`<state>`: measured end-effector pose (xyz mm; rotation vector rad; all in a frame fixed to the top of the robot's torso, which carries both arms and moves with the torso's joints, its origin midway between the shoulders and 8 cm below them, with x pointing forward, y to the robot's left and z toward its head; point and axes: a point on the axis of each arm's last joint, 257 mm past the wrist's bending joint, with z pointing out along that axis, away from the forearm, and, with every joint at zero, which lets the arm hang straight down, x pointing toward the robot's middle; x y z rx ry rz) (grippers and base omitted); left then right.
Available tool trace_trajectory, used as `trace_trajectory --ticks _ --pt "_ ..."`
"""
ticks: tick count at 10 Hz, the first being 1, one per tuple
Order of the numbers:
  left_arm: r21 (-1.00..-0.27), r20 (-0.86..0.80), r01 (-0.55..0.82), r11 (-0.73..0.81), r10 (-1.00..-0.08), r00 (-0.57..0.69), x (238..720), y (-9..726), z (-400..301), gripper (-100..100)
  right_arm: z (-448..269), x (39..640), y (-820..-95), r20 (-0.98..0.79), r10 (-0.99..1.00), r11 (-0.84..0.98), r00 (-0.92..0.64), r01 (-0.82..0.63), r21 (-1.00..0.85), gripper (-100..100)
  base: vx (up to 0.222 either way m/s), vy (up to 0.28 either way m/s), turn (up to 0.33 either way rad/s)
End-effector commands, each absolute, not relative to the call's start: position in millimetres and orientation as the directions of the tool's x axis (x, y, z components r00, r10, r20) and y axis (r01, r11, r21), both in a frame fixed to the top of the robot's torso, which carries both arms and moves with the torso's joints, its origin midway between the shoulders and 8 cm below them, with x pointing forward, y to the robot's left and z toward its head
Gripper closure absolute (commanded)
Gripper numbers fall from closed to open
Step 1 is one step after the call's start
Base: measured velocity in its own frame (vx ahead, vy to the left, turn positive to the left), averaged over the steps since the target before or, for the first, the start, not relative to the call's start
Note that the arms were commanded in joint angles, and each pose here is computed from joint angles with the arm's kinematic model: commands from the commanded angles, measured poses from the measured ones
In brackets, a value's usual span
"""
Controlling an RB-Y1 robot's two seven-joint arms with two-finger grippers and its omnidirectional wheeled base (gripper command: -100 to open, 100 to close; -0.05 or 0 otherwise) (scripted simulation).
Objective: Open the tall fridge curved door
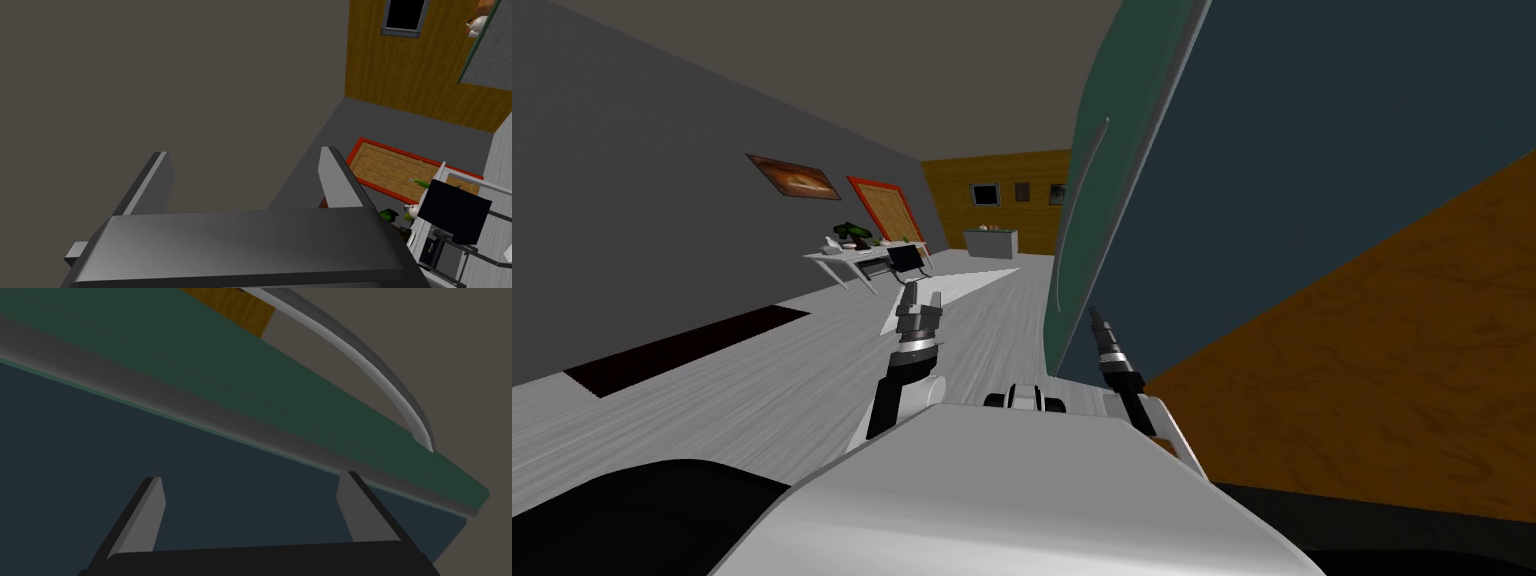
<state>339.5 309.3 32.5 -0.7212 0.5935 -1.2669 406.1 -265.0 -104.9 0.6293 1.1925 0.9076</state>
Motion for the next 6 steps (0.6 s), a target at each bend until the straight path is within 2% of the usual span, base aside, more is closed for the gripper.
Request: trace_trajectory --ticks 1,4,6 --pt "-0.763 -0.007 0.632 0.139 -0.978 0.207 339.5 309.3 32.5 0 -118.0 407.9 -268.2 -0.581 0.806 0.590 0.108 -0.209 0.780 -100 0.027 0.020 0.032" --pt "-0.763 -0.007 0.632 0.139 -0.978 0.207 339.5 309.3 32.5 0 -139.5 410.1 -277.3 -0.666 0.738 0.675 0.108 -0.126 0.727 -100 0.033 0.020 0.056" --pt "-0.763 -0.007 0.632 0.139 -0.978 0.207 339.5 309.3 32.5 0 -140.3 410.3 -276.6 -0.697 0.709 0.705 0.109 -0.121 0.699 -100 0.023 0.014 0.015"
